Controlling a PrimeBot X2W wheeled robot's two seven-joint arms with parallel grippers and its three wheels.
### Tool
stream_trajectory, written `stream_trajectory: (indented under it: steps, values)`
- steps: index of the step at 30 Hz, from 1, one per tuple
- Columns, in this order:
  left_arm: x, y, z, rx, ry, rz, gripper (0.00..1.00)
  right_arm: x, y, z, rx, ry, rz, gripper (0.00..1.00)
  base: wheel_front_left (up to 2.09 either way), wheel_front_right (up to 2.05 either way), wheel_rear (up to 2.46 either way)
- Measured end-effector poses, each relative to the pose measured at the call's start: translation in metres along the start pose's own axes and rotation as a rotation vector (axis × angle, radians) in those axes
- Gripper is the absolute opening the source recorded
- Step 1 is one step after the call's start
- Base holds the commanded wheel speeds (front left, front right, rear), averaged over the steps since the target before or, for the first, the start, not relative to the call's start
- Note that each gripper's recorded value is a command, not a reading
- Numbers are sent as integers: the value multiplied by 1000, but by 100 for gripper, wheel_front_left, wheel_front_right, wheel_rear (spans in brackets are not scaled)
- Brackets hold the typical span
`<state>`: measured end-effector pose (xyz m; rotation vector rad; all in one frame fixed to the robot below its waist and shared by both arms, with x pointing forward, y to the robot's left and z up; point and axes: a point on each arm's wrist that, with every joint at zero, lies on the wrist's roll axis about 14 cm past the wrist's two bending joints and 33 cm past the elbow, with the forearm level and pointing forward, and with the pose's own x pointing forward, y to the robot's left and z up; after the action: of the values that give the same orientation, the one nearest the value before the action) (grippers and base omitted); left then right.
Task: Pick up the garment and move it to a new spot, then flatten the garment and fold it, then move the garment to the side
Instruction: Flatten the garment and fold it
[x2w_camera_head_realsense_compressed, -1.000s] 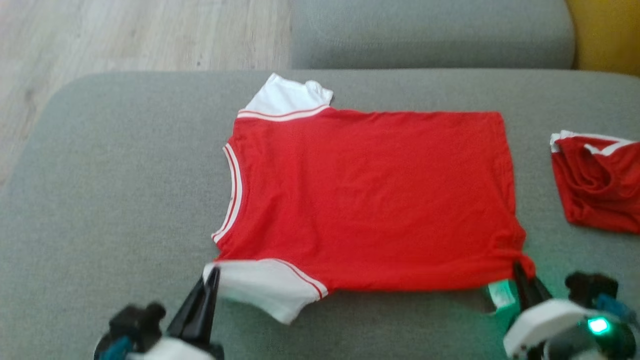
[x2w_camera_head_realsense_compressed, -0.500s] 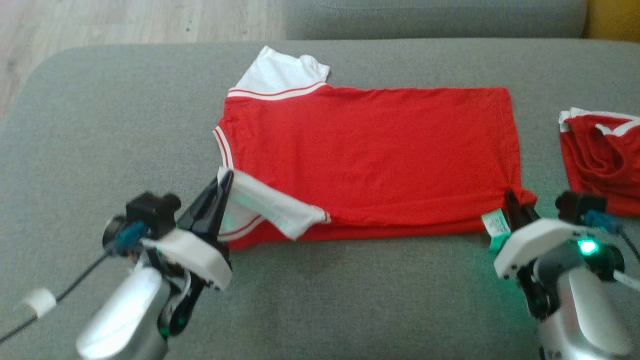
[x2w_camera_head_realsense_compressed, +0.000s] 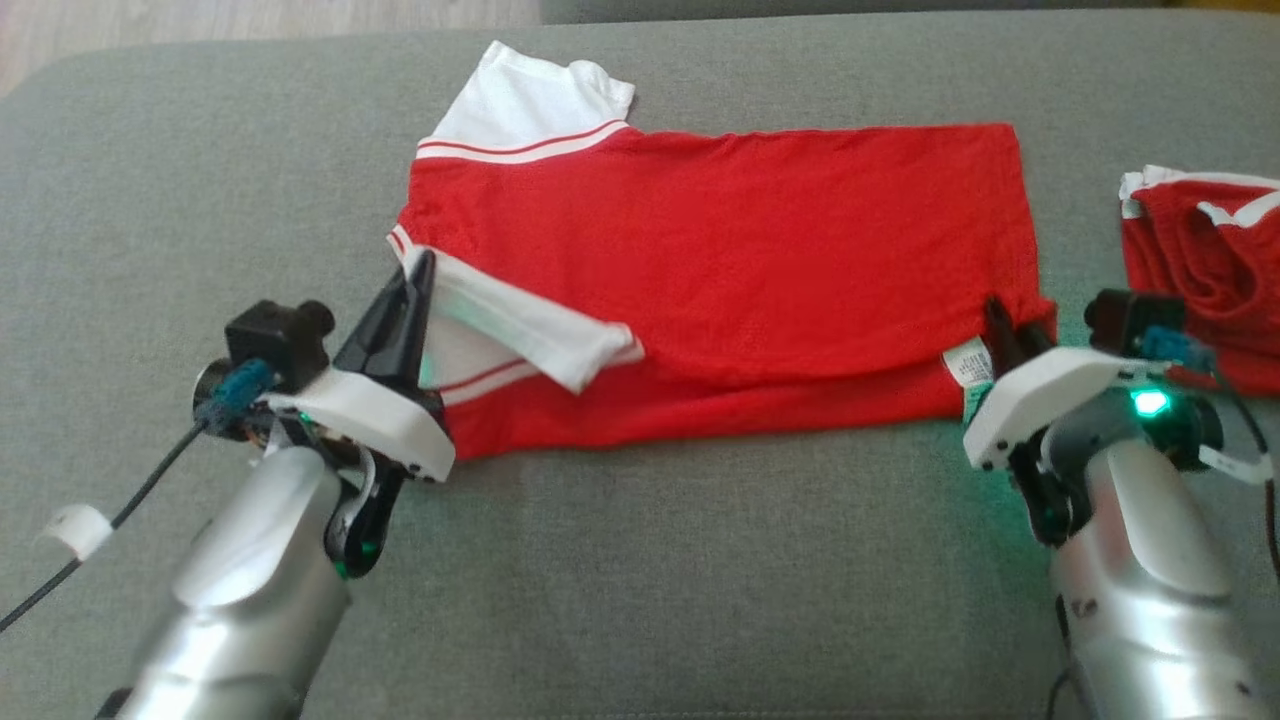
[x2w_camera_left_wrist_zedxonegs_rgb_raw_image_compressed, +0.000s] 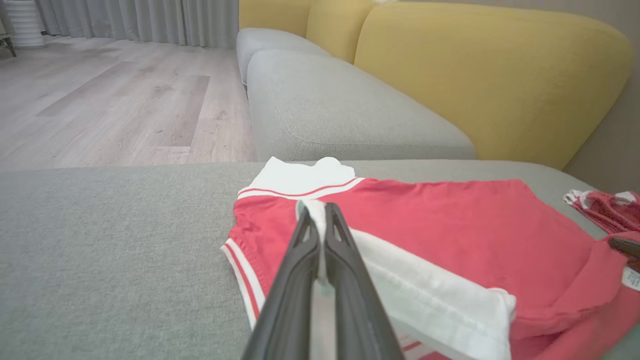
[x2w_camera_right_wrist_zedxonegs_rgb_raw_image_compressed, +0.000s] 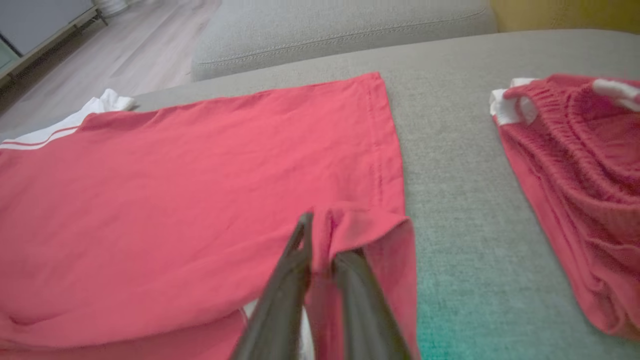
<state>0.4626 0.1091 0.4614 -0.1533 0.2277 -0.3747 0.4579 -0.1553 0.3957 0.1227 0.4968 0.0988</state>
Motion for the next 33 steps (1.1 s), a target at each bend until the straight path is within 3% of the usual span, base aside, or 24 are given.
stream_trajectory:
  steps: [1,10,18,26,33]
  values:
    - [2,1,1,-13,-12,5,100,2,0,3,0,-8,0,100,0,0,0]
    - [10,18,16,-47,-85,56,100,11,-2,43,7,-166,-6,100,0,0,0]
    - [-6,13,52,-90,-226,47,100,-11,-13,75,-9,-332,-38,100,0,0,0]
    - [-64,14,-22,-217,-57,147,100,-50,-29,37,-31,-297,-84,100,0,0,0]
    - [-74,9,-53,-295,66,174,100,-64,-30,22,-24,-249,-86,100,0,0,0]
